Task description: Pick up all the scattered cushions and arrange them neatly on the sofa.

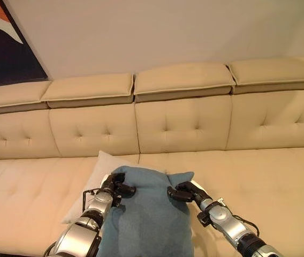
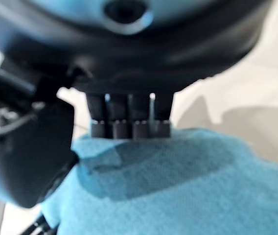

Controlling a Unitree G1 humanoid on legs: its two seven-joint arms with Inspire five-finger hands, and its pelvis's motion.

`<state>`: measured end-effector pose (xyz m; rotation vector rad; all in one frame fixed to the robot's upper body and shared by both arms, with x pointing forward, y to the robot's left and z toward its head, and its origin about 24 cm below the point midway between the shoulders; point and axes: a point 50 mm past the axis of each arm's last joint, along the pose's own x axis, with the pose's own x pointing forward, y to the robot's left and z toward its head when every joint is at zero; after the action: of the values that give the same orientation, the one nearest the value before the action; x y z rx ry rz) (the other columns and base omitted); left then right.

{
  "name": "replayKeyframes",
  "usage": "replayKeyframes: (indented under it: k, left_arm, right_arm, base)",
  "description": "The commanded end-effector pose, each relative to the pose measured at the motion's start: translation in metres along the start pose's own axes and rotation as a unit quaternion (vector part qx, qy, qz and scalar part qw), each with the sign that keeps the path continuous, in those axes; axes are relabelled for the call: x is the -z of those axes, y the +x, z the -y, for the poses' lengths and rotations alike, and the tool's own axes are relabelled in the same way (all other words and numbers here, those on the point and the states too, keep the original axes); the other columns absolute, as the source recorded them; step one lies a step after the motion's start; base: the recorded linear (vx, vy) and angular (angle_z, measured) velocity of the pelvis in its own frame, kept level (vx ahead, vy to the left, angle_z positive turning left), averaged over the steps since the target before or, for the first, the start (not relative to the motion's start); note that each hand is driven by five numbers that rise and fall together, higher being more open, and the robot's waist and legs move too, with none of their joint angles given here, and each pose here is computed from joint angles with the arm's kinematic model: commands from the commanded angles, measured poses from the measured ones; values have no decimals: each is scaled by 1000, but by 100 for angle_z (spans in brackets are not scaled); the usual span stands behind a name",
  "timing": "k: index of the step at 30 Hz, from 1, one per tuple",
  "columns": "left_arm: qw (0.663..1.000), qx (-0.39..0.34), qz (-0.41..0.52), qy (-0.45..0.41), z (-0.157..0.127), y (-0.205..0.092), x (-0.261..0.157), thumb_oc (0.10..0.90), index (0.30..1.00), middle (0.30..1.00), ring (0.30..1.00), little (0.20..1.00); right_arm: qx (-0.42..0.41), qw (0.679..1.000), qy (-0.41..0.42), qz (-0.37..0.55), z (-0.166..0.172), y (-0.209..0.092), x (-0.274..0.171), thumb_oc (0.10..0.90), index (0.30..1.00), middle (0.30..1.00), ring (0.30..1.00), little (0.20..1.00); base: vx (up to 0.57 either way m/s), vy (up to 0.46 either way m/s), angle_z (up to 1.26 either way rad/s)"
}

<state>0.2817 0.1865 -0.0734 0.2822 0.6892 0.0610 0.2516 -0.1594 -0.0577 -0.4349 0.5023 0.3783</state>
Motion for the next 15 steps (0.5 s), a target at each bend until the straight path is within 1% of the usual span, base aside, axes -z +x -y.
replayKeyframes:
  k: [1, 2, 3, 6, 7, 8, 9, 11, 12, 13, 15]
  left_arm:
    - [996, 15, -81, 12, 18, -5, 31, 400, 300, 300, 300, 300]
    - [997, 28, -69, 1, 25, -5, 26, 400, 300, 300, 300, 300]
    - [997, 28, -70, 1, 25, -5, 26, 400, 300, 300, 300, 300]
    - [998, 67, -7, -15, 45, -7, 2, 400, 300, 300, 300, 300]
    - [998, 67, -7, -14, 45, -7, 2, 400, 300, 300, 300, 300]
    - [996, 75, 22, -30, 49, -8, -9, 400, 300, 300, 300, 300]
    - [989, 101, 90, -57, 54, -15, -34, 400, 300, 300, 300, 300]
    - [977, 124, 156, -74, 54, -27, -56, 400, 300, 300, 300, 300]
    - [966, 137, 194, -107, 48, -38, -64, 400, 300, 300, 300, 300]
    - [966, 137, 193, -107, 48, -38, -64, 400, 300, 300, 300, 300]
    - [951, 152, 231, -138, 42, -50, -74, 400, 300, 300, 300, 300]
  right_arm:
    - [-38, 991, 31, 126, -24, 4, -53, 400, 300, 300, 300, 300]
    - [-36, 990, 34, 130, -24, 4, -53, 400, 300, 300, 300, 300]
    - [-36, 990, 34, 129, -24, 3, -53, 400, 300, 300, 300, 300]
    - [-22, 989, 42, 139, -20, 1, -56, 400, 300, 300, 300, 300]
    - [-22, 989, 42, 139, -20, 1, -56, 400, 300, 300, 300, 300]
    - [-14, 988, 46, 145, -17, -1, -57, 400, 300, 300, 300, 300]
    - [8, 987, 52, 150, -8, -5, -55, 400, 300, 300, 300, 300]
    - [36, 984, 61, 163, 1, -13, -55, 400, 300, 300, 300, 300]
    - [68, 979, 62, 180, 12, -21, -57, 400, 300, 300, 300, 300]
    - [68, 979, 63, 179, 12, -21, -56, 400, 300, 300, 300, 300]
    - [98, 973, 68, 197, 23, -29, -59, 400, 300, 300, 300, 300]
  base:
    - [0, 0, 0]
    - [0, 0, 0]
    - [0, 0, 0]
    - [-10, 6, 0]
    - [0, 0, 0]
    - [-48, -1, 3]
    - [-59, -8, 2]
    - [-49, -37, 2]
    - [-35, -45, 2]
    - [-43, -56, 1]
    - [-34, -45, -1]
